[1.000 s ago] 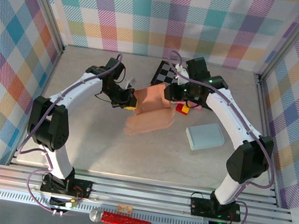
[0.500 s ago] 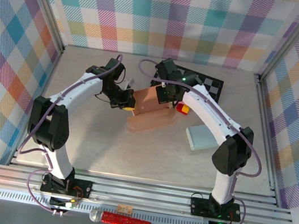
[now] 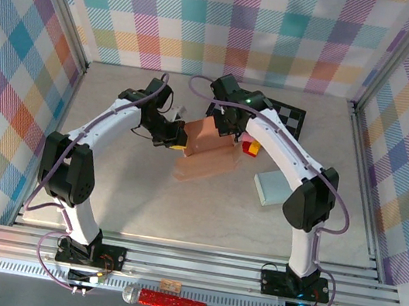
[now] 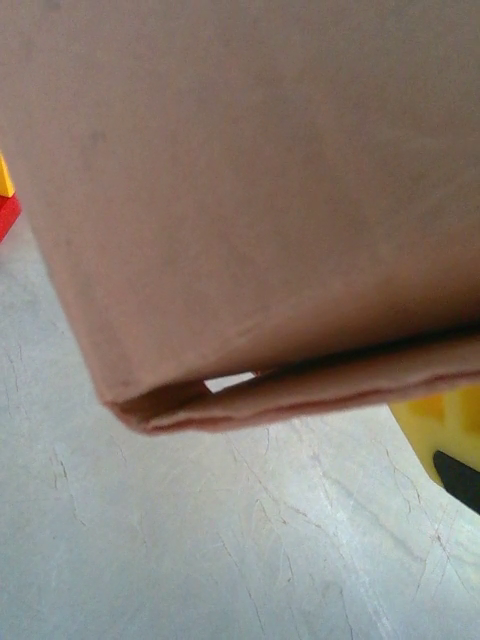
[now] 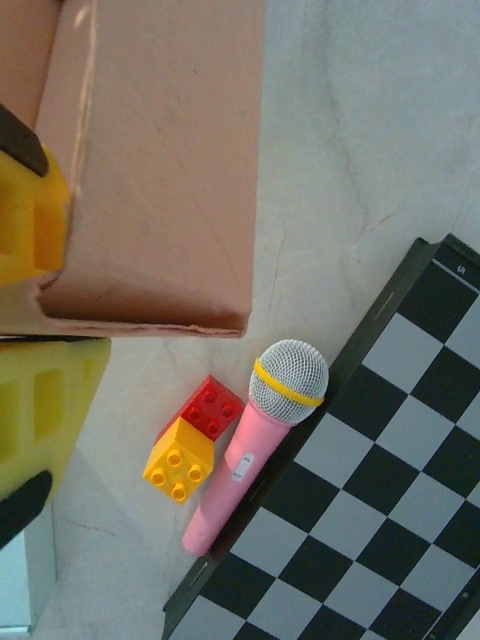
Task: Fold the paper box
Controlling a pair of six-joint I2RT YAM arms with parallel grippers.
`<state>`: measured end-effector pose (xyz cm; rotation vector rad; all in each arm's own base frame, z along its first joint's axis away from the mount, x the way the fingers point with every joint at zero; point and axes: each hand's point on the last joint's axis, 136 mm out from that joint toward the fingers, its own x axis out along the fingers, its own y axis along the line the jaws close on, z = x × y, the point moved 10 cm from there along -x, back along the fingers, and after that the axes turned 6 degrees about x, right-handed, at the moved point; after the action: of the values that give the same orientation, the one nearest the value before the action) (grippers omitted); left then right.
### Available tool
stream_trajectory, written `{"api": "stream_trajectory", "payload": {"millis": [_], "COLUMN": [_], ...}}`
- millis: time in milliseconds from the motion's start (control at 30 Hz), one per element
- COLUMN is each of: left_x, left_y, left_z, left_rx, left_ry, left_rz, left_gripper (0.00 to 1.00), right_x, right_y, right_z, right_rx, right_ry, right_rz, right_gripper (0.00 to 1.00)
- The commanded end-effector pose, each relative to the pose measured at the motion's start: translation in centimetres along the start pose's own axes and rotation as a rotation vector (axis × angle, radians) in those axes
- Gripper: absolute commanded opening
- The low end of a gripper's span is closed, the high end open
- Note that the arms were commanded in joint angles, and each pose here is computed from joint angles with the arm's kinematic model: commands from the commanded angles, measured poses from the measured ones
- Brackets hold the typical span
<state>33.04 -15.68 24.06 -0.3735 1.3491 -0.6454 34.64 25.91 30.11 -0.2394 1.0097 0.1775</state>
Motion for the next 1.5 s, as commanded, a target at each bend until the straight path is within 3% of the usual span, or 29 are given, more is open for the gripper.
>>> {"api": "stream_trajectory", "payload": {"millis": [0, 100, 267, 400, 433, 567, 833, 933, 1100, 1167, 1367, 1467], "left_x": [-1.0, -0.8, -0.3, -0.1, -0.1, -0.3, -0.2, -0.2, -0.1, -0.2, -0.1, 0.1], "left_y": [-1.7, -2.0, -2.6, -2.5, -2.4, -2.0, -1.8, -1.8, -1.9, -1.9, -2.0, -1.9], "left_z": [0.0, 0.0, 0.0, 0.0, 0.0, 0.0, 0.1, 0.2, 0.2, 0.2, 0.1, 0.0], "left_rx": [0.064, 0.066, 0.064, 0.045, 0.039, 0.002, -0.022, -0.021, -0.021, -0.023, -0.043, -0.055], "left_ry": [-0.012, -0.012, -0.007, -0.017, -0.019, -0.034, -0.045, -0.043, -0.040, -0.044, -0.043, -0.048], "left_rz": [-0.044, -0.031, -0.008, 0.010, 0.019, 0.066, 0.074, 0.071, 0.070, 0.072, 0.088, 0.099], "left_gripper": [0.00, 0.00, 0.00, 0.00, 0.00, 0.00, 0.00, 0.00, 0.00, 0.00, 0.00, 0.00], "right_x": [-0.3, 0.1, 0.8, 0.5, 0.3, -0.9, -1.6, -0.8, 0.1, 0.4, 0.4, 0.2], "right_y": [-0.6, -0.8, -0.4, 0.0, 0.0, -0.2, -0.7, -0.7, -0.7, -0.7, -0.1, 0.8], "right_z": [0.6, 0.6, 0.4, 0.2, 0.1, -0.4, -2.8, -3.3, -3.1, -2.8, -2.8, -3.1], "right_rx": [0.002, 0.001, -0.044, -0.062, -0.057, -0.023, 0.009, 0.003, -0.010, -0.015, -0.035, -0.050], "right_ry": [-0.012, -0.002, -0.006, -0.015, -0.015, 0.022, 0.075, 0.096, 0.089, 0.085, 0.043, 0.033], "right_rz": [-0.062, -0.141, -0.296, -0.315, -0.301, -0.206, -0.124, -0.140, -0.205, -0.243, -0.397, -0.395], "right_gripper": [0.08, 0.00, 0.00, 0.00, 0.01, 0.26, 0.32, 0.28, 0.11, 0.00, 0.00, 0.00]}}
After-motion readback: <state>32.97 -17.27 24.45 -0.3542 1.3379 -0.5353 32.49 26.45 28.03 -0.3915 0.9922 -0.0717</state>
